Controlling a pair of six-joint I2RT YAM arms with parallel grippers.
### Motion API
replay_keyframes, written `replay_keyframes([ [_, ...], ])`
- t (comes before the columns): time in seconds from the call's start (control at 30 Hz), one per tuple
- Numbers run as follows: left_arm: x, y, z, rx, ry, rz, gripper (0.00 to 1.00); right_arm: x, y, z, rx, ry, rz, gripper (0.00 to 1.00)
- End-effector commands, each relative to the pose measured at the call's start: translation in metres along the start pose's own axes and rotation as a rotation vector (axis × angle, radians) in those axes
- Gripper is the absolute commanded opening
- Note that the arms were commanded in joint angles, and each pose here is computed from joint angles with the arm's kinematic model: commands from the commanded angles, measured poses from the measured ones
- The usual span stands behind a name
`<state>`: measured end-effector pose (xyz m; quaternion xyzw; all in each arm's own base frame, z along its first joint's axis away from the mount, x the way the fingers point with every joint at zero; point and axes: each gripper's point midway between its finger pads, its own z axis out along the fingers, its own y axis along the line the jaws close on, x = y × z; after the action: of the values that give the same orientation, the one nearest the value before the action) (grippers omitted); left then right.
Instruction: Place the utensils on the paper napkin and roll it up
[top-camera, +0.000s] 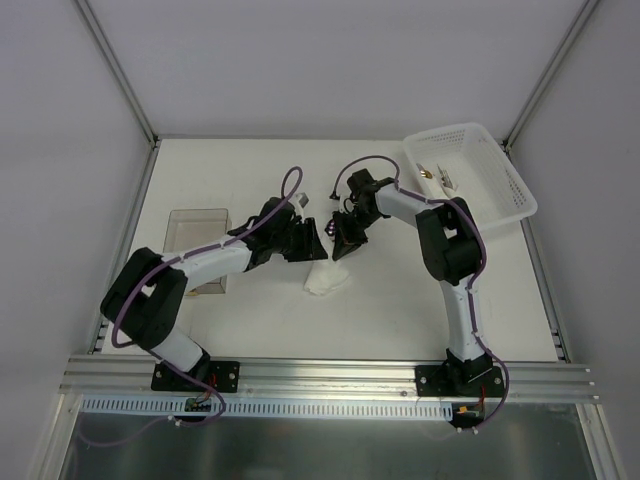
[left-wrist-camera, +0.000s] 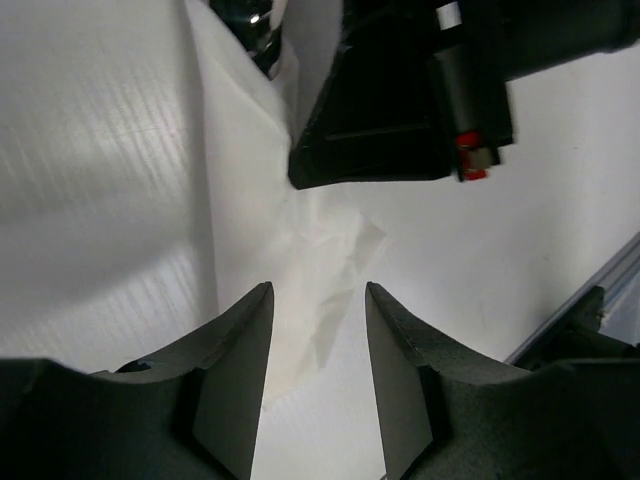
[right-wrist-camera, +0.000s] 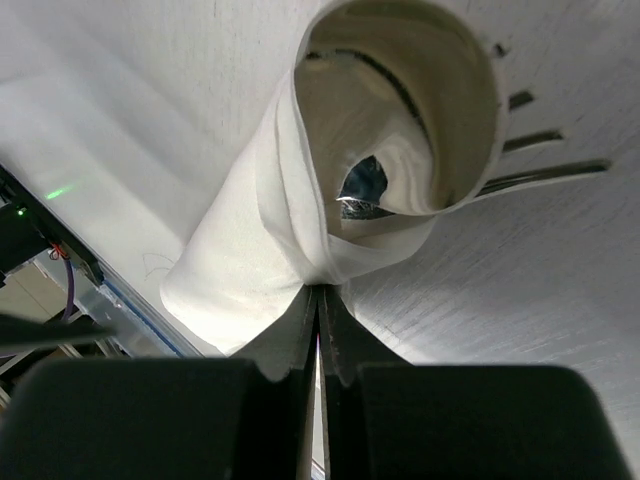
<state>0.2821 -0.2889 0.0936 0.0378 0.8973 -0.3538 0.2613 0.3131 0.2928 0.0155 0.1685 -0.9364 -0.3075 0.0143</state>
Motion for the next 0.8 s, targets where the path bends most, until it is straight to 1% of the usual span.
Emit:
replay_keyframes([
  [0.0, 0.009, 0.032, 0.013, -0.121, 0.07, 0.016, 0.42, -0.009, -0.02, 0.005, 0.094, -0.02, -0.049, 0.03],
  [0.07, 0.004, 0.036, 0.017, -0.133, 0.066, 0.003, 0.43, -0.009, -0.019, 0.005, 0.096, -0.018, -0.054, 0.03],
  [0.2, 0.001, 0.056, 0.028, -0.168, 0.084, -0.034, 0.43, -0.008, -0.02, 0.005, 0.098, -0.013, -0.056, 0.03],
  [0.3, 0.002, 0.058, 0.035, -0.154, 0.111, -0.015, 0.43, -0.007, -0.021, 0.005, 0.099, -0.011, -0.056, 0.02],
  [0.4, 0.01, 0.052, 0.044, -0.097, 0.169, -0.015, 0.43, -0.008, -0.021, 0.004, 0.1, -0.013, -0.055, 0.03],
  [0.43, 0.011, 0.05, 0.046, -0.076, 0.176, -0.018, 0.43, -0.008, -0.021, 0.004, 0.101, -0.014, -0.054, 0.02],
  [0.47, 0.012, 0.043, 0.049, -0.022, 0.186, -0.02, 0.42, -0.008, -0.021, 0.004, 0.102, -0.013, -0.054, 0.02],
  [0.57, 0.016, 0.04, 0.056, 0.039, 0.201, -0.066, 0.42, -0.008, -0.021, 0.004, 0.105, -0.01, -0.053, 0.02],
  [0.77, 0.02, 0.046, 0.066, 0.064, 0.226, -0.126, 0.41, -0.008, -0.021, 0.004, 0.109, -0.006, -0.052, 0.01],
])
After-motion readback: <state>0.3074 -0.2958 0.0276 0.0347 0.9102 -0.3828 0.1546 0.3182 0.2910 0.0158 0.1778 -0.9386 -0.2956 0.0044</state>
